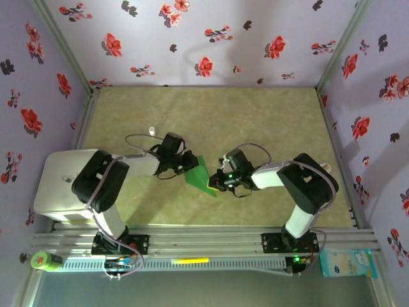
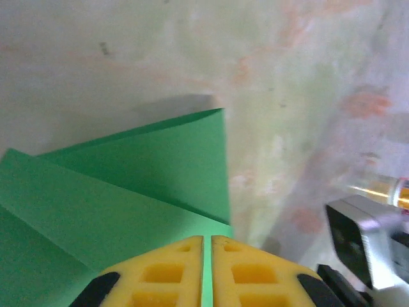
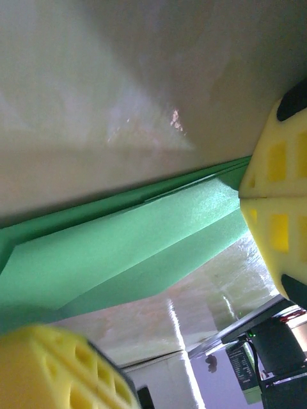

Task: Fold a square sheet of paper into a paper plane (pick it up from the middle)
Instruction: Fourth fold the wing at the center of the table.

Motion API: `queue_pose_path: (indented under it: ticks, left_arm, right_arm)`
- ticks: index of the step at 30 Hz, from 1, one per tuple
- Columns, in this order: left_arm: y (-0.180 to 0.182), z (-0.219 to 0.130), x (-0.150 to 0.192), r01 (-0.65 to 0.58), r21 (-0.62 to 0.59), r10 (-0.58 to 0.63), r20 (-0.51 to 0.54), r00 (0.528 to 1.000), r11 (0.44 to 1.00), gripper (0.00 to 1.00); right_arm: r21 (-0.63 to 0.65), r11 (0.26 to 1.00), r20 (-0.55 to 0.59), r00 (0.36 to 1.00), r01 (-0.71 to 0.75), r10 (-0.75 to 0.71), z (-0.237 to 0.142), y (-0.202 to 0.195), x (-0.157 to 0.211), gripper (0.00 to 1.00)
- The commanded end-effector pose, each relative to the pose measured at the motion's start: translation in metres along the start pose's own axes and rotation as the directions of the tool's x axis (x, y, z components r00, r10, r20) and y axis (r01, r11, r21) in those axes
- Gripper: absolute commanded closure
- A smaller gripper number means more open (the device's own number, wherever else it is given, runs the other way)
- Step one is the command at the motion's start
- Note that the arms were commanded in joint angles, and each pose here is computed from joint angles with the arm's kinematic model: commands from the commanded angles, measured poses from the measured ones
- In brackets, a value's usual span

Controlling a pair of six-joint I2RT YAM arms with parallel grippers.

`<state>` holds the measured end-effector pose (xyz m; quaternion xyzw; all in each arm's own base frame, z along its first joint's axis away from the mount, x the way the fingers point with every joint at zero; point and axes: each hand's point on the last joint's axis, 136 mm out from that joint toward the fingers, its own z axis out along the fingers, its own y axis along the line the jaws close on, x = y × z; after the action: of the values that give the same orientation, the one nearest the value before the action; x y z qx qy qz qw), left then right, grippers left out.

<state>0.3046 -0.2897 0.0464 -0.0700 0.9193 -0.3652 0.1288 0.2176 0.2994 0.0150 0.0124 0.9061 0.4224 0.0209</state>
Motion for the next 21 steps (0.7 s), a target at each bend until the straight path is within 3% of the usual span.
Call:
queue_pose_path:
  ticks: [1,6,11,21]
  left_arm:
    - [-0.020,-0.008,0.006,-0.039,0.034,0.039,0.004,0.999,0.999,0.91]
    - [-0.018,0.010,0.031,-0.018,0.051,0.020,-0.042,0.999,0.999,0.95]
    - [0.007,0.023,0.039,-0.001,-0.002,0.001,-0.057,0.998,1.000,0.95]
    - [0.061,0.021,0.012,0.028,-0.108,-0.028,0.007,1.000,0.994,0.94]
  right_arm:
    - [0.194,0.974,-0.029,0.992,-0.116,0.124,0.002,-0.058,0.024,1.00]
    - [0.195,0.973,-0.023,0.991,-0.125,0.132,0.004,-0.058,0.022,1.00]
    - [0.201,0.971,-0.025,0.990,-0.129,0.137,0.004,-0.062,0.025,1.00]
    - [0.227,0.964,-0.037,0.988,-0.135,0.147,0.004,-0.071,0.030,1.00]
